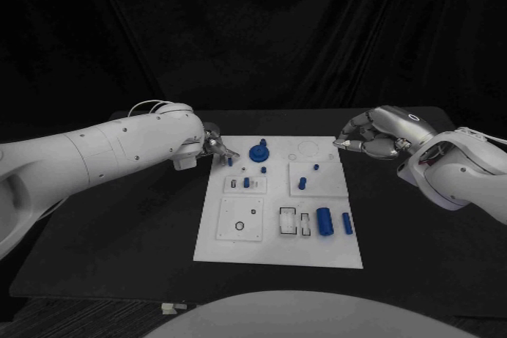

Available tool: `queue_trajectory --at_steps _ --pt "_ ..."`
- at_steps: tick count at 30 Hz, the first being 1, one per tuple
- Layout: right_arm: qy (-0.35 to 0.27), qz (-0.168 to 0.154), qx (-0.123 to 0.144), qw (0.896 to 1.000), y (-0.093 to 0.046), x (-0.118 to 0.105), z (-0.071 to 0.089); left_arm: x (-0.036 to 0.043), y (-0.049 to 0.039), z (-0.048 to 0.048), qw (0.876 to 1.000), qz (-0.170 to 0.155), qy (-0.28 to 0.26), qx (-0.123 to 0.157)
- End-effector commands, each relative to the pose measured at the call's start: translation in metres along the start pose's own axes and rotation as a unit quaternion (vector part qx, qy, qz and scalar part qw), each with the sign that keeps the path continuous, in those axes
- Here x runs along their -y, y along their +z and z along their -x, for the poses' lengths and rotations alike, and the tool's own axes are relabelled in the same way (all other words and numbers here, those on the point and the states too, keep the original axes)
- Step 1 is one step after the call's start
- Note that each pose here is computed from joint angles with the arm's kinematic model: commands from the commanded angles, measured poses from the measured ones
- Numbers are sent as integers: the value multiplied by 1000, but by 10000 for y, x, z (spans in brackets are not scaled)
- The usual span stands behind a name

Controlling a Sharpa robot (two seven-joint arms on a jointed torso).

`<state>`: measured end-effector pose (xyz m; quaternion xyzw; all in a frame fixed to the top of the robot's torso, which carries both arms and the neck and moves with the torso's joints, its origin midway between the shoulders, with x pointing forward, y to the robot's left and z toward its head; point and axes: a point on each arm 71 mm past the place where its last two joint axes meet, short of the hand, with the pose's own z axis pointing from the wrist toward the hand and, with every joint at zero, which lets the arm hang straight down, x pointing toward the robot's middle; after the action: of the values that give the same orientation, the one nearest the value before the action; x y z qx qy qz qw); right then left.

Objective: Assemble the parts on the task board

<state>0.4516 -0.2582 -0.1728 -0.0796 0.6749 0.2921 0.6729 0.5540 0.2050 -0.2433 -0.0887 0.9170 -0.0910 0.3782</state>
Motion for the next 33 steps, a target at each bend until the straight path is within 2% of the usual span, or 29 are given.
queue_trajectory --at_steps 1,33 --pt "0 -8 -4 1000 -4 9 -12 23 6 -31 1000 -5 5 -12" --pt "0 -13 -8 1000 -10 27 -28 37 18 -54 1000 -15 5 -16"
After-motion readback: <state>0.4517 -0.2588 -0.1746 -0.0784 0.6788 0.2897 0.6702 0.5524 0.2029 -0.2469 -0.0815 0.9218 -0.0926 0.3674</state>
